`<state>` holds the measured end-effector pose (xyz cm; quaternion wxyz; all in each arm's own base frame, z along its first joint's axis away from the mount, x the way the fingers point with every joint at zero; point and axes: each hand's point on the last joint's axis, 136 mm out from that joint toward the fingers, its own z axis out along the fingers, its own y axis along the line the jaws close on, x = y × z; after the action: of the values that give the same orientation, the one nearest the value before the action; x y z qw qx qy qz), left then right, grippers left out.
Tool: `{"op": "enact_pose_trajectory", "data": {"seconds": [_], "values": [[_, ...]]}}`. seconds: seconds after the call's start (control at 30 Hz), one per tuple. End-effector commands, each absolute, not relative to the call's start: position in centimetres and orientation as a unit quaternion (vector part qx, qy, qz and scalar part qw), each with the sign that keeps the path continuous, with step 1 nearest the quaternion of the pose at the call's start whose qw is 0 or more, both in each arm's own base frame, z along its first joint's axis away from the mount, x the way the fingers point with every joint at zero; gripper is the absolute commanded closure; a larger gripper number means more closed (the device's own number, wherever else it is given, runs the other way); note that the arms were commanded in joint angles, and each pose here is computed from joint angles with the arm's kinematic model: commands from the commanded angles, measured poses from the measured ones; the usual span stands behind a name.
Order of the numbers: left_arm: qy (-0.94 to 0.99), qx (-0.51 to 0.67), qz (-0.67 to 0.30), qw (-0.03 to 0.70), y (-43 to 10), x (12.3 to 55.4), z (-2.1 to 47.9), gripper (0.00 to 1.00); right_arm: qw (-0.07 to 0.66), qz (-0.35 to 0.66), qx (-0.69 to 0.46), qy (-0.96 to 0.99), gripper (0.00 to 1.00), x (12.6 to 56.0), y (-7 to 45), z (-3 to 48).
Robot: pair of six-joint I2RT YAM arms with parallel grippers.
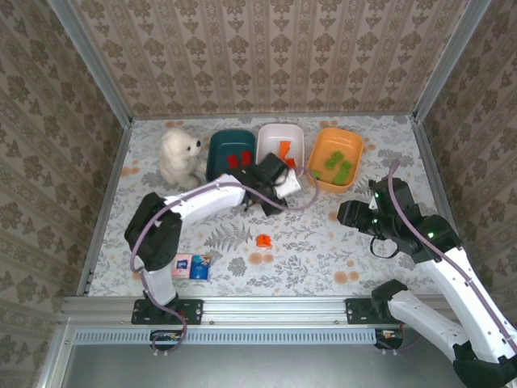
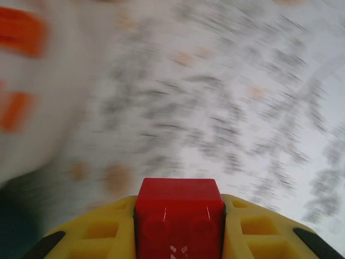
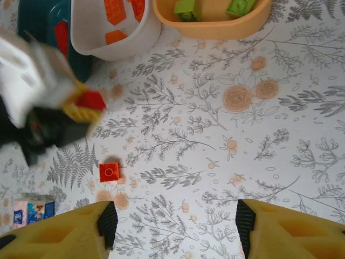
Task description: Sort the legos into containers by color
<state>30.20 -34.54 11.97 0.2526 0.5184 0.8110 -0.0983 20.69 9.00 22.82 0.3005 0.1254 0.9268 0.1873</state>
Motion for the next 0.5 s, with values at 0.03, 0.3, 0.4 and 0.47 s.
{"op": "enact_pose_trajectory", "data": {"seconds": [0.03, 0.3, 0.4, 0.47], "values": [[0.888, 0.357, -0.05, 0.285, -29.3, 36.8, 15.1, 0.76, 0.312, 0.22, 0.108, 0.918, 0.37, 21.9, 10.4, 24.1], [0.938, 0.218, 0.043, 0.266, -22.4, 45.2, 14.4, 0.75, 0.303, 0.235, 0.108, 0.917, 0.37, 22.6, 11.3, 23.7], [0.942, 0.186, 0.05, 0.275, -21.6, 48.2, 13.7, 0.74, 0.3, 0.238, 0.111, 0.917, 0.37, 22.5, 11.4, 23.5], [0.944, 0.162, 0.049, 0.283, -21.2, 50.1, 13.0, 0.73, 0.297, 0.238, 0.113, 0.918, 0.37, 22.4, 11.4, 23.2]]}}
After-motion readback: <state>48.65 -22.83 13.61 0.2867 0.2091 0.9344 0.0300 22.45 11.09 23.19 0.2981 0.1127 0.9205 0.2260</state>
